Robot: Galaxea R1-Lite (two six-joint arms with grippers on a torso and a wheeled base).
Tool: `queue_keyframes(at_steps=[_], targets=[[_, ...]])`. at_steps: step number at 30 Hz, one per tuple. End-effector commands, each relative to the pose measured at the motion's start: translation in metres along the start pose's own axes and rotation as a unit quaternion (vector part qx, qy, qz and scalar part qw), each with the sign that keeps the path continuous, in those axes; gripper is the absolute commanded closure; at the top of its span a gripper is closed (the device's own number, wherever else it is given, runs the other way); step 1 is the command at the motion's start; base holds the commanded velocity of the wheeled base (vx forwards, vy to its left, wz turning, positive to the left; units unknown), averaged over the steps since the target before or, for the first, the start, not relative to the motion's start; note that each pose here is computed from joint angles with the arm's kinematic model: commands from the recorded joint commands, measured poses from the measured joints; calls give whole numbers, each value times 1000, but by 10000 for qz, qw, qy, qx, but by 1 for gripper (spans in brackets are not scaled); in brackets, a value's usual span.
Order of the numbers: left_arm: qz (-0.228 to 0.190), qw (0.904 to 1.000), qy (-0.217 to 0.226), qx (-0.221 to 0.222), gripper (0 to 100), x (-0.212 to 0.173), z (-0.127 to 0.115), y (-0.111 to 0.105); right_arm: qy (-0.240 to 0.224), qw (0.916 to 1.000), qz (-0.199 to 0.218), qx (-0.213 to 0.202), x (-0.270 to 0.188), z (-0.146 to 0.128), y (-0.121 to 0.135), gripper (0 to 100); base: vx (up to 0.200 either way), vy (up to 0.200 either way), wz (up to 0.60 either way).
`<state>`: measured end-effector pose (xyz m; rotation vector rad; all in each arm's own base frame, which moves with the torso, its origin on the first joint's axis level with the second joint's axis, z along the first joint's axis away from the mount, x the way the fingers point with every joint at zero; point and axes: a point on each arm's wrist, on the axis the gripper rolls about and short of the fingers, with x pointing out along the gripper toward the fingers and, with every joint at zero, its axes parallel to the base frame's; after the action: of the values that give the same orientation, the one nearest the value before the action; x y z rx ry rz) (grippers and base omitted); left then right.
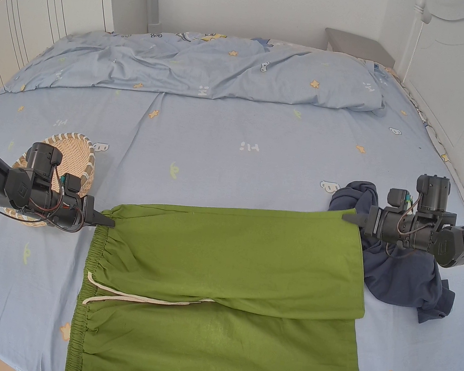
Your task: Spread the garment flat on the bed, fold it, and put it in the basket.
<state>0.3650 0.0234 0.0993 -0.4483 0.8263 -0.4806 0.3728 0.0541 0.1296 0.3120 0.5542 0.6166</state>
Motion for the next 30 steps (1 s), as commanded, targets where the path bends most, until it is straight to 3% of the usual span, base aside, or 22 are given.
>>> queue_keyframes(at_steps=[1,16,30], targets=[[50,9999,-152,13,100,-9,4,2,-426,9987,260,-108,6,22,18,100,0,0,0],[254,9987,-437,27,100,-16,11,14,-562,9969,473,-265,45,36,15,100,0,0,0],[443,9972,-590,119,100,-13,14,15,-645,9968,410,-231,56,55,4,100,0,0,0]])
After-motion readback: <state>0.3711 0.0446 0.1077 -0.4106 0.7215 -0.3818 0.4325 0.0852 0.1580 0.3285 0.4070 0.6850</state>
